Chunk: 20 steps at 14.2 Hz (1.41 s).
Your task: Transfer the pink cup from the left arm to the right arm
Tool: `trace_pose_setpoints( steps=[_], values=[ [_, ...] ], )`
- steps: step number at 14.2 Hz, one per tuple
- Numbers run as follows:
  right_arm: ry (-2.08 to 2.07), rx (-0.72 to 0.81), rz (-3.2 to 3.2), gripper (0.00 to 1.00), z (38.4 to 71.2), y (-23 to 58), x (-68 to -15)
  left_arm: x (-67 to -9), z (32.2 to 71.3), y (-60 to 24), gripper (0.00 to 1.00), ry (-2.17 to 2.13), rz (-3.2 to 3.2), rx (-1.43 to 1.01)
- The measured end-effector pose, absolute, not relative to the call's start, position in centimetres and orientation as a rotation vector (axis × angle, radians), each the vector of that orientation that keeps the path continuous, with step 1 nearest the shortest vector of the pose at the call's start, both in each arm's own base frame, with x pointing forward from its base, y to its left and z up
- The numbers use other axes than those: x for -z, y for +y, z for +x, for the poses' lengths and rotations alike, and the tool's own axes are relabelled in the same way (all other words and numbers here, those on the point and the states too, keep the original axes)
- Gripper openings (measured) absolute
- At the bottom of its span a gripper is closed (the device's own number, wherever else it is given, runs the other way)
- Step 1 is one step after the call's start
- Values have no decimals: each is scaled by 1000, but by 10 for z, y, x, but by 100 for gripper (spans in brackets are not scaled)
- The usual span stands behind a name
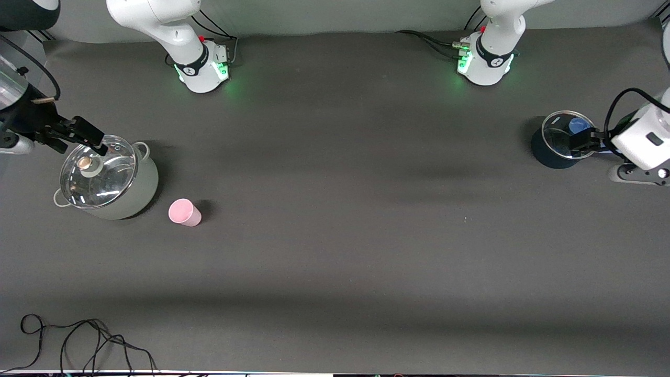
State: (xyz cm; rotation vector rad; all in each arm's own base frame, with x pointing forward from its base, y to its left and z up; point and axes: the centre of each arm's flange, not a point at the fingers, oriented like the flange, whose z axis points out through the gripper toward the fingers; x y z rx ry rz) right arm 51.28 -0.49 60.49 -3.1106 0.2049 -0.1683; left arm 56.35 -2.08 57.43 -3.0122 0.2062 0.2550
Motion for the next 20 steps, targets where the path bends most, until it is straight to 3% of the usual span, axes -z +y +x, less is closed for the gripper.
trace_pose_setpoints(
  steps=[12,20],
  values=[
    [180,146,-3119,100,519,-15,-597,-577,563,-29,100,186,-3094,-233],
    [84,51,-3167,100,555,-11,-626,-578,565,-32,100,192,-3128,-210]
  ],
)
